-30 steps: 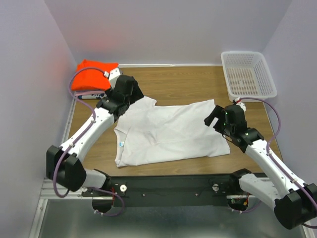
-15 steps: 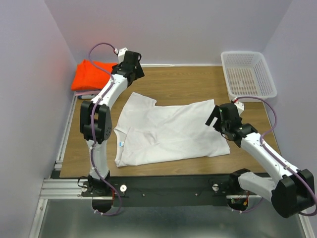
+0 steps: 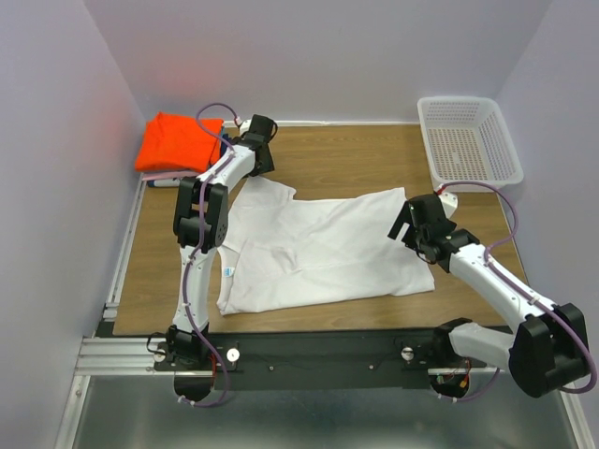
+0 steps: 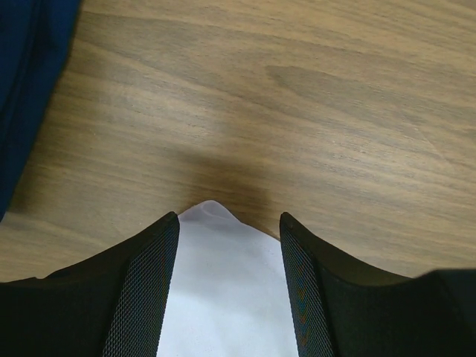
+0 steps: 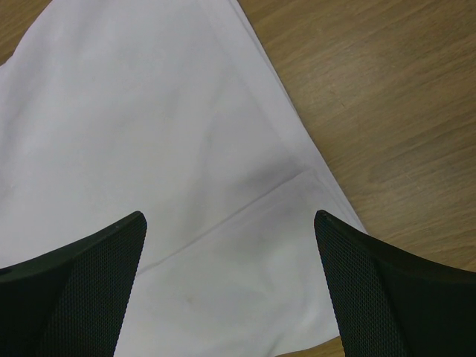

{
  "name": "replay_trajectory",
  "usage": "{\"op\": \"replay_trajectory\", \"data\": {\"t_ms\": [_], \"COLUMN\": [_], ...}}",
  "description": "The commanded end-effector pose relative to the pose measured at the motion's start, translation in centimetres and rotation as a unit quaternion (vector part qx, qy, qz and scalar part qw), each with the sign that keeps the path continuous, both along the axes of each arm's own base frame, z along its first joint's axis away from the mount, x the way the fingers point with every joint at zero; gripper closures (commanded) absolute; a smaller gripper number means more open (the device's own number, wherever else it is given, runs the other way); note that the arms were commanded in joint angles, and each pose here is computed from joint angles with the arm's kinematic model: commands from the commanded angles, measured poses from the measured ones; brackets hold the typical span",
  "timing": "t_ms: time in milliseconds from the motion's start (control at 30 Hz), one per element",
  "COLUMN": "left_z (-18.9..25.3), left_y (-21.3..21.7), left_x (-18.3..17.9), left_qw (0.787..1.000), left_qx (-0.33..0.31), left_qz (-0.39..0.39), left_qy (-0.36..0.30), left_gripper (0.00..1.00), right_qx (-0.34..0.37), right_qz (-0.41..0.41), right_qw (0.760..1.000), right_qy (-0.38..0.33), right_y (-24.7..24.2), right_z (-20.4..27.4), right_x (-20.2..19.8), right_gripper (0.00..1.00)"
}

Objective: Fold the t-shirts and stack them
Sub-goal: Fold the tshirt

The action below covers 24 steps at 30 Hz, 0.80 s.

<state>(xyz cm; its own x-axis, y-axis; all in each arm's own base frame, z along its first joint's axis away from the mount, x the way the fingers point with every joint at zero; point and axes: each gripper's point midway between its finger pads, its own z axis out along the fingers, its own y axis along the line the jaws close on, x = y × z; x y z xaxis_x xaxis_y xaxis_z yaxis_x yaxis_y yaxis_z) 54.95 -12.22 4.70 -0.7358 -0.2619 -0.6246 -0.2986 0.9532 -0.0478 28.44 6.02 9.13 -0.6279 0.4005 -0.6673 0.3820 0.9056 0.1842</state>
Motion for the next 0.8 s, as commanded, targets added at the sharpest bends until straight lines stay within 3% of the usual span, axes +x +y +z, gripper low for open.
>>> {"op": "replay_trajectory", "data": {"t_ms": [0,400,767], "left_z": [-0.7,-2.6,-3.2], "left_y": [0.5,1.3,0.2], "left_x": [0.2,0.4,-0.3], "left_qw": [1.000,1.000,0.999], "left_qx": [0.004,0.008,-0.021], "left_qz": [0.003,0.011,-0.017], "left_qy": [0.007,0.021,0.023], "left_gripper": [0.36,0.43,1.00], "right_qx": [-0.014,-0.017,-0.004], "right_qz": [-0.008,-0.013,-0.024], "right_qw": [1.000,1.000,0.999], "right_qy": [-0.009,-0.007,-0.025], "right_y": [-0.4,-0.6,0.2], "right_z": [0.6,0.2,2.1], "right_x": [0.6,0.4,2.7], "right_gripper": [0.00,0.00,0.00]}}
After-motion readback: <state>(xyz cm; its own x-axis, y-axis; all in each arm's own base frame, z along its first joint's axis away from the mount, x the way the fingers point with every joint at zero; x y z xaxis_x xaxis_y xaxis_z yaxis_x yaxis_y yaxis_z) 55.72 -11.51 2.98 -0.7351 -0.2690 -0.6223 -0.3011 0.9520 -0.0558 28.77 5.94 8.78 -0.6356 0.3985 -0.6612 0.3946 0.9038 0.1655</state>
